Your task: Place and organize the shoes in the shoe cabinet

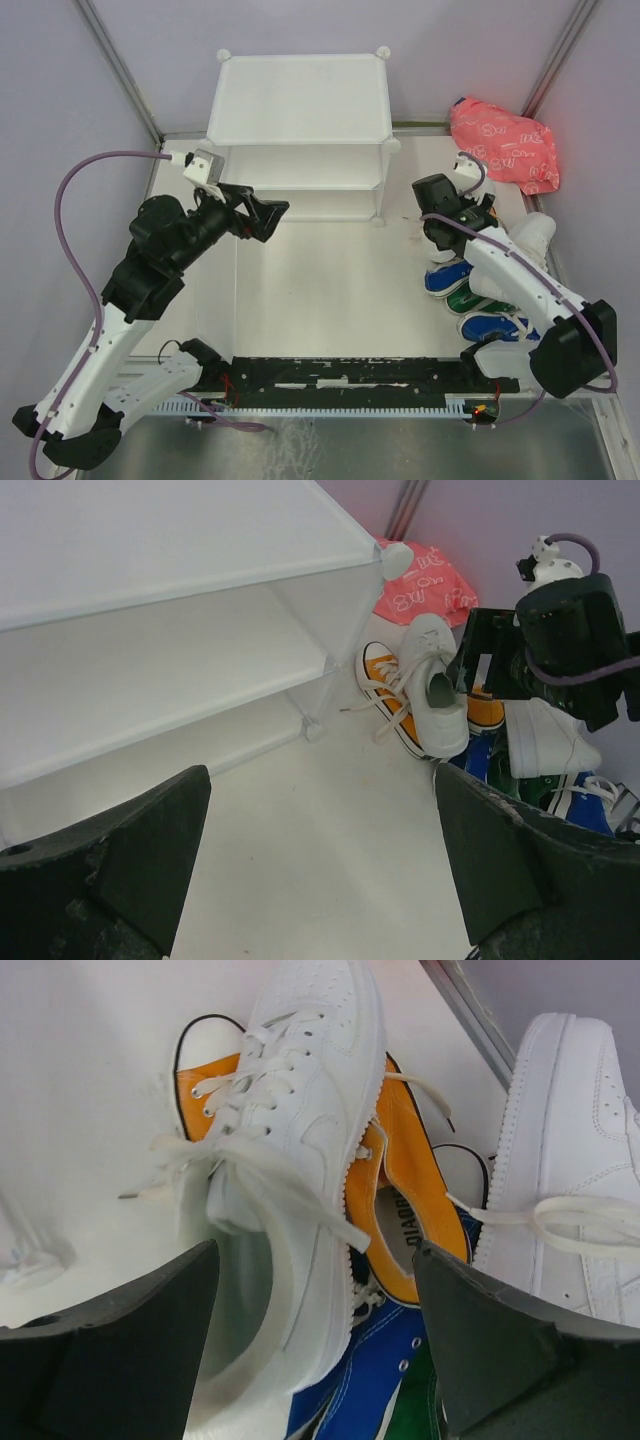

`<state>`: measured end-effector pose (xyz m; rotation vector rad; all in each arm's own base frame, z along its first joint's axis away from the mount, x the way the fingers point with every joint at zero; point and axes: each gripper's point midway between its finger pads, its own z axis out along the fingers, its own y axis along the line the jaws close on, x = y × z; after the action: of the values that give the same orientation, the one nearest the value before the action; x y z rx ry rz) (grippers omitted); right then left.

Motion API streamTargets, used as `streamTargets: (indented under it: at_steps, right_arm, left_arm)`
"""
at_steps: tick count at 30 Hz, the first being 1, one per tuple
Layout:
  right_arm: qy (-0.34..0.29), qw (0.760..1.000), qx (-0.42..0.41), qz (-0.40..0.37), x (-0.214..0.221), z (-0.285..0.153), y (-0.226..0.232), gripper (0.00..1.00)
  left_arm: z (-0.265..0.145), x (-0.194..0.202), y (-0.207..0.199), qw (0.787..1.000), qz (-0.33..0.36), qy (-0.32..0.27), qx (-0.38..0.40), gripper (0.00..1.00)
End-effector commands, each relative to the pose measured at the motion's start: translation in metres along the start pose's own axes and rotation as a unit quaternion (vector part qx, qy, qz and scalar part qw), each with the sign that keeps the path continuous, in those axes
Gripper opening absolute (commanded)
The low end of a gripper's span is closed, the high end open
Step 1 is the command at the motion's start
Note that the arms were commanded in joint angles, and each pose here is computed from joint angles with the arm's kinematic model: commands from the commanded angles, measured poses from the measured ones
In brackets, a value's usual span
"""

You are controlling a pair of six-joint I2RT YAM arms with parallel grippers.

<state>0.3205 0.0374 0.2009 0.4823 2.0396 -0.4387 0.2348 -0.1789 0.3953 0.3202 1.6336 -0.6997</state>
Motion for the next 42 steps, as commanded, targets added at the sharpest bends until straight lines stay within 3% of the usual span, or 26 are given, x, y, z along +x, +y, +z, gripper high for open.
streamTargets:
  at_steps: [1,6,7,10,11,16,24,32,39,42]
  right_arm:
    - [0.017,0.999,0.007,0.037,-0.005,0.031,0.006,0.85]
    - [0.07,0.996,-0.017,0.055,0.024,0.071,0.02,0.81]
    - [0.079,0.995,-0.012,0.056,0.03,0.076,0.018,0.75]
    - [0.091,0.994,0.016,0.05,0.044,0.083,0.006,0.3]
    - [0.09,0.994,0.026,0.049,0.045,0.081,0.0,0.2]
    - [0.067,0.996,0.001,0.051,0.03,0.055,-0.013,0.02]
    - [-0.004,0.99,-0.141,0.005,-0.005,-0.062,0.006,0.02]
    - [0.039,0.965,-0.255,-0.043,0.06,-0.127,0.052,0.02]
    - [0.027,0.908,-0.401,-0.12,0.104,-0.192,0.155,0.02]
    - [0.016,0.883,-0.459,-0.095,0.113,-0.213,0.201,0.02]
  left_arm:
    - [-0.005,-0.01,-0.006,0.999,0.032,-0.024,0.02,0.99]
    - [-0.002,-0.005,-0.005,0.999,0.035,-0.016,0.02,0.99]
    - [-0.001,-0.004,-0.005,0.999,0.035,-0.015,0.02,0.99]
    - [0.0,-0.002,-0.004,0.999,0.037,-0.011,0.021,0.99]
    - [-0.001,-0.001,-0.004,0.999,0.037,-0.011,0.019,0.99]
    - [-0.001,-0.001,-0.002,0.999,0.041,-0.01,0.016,0.99]
    - [0.0,-0.01,-0.005,0.999,0.044,-0.017,0.019,0.99]
    - [0.006,-0.008,-0.004,0.999,0.042,-0.014,0.017,0.99]
    - [0.008,-0.005,-0.002,0.999,0.041,-0.01,0.013,0.99]
    - [0.007,-0.004,-0.001,0.999,0.041,-0.01,0.012,0.99]
